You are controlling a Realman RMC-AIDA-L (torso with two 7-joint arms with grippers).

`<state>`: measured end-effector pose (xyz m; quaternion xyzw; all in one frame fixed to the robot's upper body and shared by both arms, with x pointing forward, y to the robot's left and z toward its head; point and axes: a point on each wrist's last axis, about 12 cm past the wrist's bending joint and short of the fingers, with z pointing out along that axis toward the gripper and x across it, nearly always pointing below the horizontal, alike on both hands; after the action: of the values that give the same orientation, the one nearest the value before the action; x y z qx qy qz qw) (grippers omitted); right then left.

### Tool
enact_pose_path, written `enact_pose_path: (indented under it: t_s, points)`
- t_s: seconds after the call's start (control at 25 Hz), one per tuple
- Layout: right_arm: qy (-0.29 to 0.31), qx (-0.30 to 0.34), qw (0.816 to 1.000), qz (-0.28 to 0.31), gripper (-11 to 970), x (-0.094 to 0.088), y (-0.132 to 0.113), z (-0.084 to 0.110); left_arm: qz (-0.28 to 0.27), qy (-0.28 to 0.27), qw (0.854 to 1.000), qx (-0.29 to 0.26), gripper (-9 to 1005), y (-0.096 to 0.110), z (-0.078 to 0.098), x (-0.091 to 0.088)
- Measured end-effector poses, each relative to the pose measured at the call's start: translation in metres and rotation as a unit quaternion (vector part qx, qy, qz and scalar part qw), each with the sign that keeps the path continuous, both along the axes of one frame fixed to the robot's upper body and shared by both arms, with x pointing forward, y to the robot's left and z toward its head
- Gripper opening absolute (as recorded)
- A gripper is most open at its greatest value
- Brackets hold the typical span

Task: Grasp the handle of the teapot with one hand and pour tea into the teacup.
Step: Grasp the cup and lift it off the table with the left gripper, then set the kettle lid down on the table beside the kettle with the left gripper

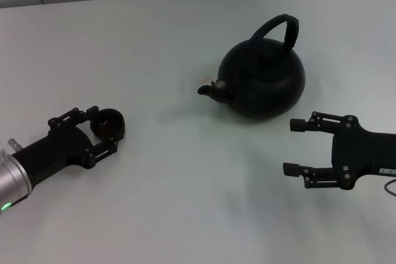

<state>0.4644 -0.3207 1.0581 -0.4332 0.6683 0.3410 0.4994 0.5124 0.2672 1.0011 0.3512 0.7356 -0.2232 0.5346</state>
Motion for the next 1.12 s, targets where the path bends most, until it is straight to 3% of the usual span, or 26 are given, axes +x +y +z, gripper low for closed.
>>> enact_pose_path:
  t_s: [0.4,0.76,1.12]
  points:
    - [-0.001,0.002,1.0,-0.005,816,0.0,-0.001,0.0,-0.01,-0.007,1.0,-0.01,697,-0.003,0.004,0.002]
    - [-0.002,0.007,1.0,-0.006,815,-0.001,-0.001,0.001,-0.079,-0.02,0.996,-0.032,712,-0.05,0.015,0.018]
    - [-0.004,0.013,1.0,-0.01,815,-0.003,-0.002,0.001,-0.088,-0.022,0.995,-0.031,727,-0.061,0.015,0.02]
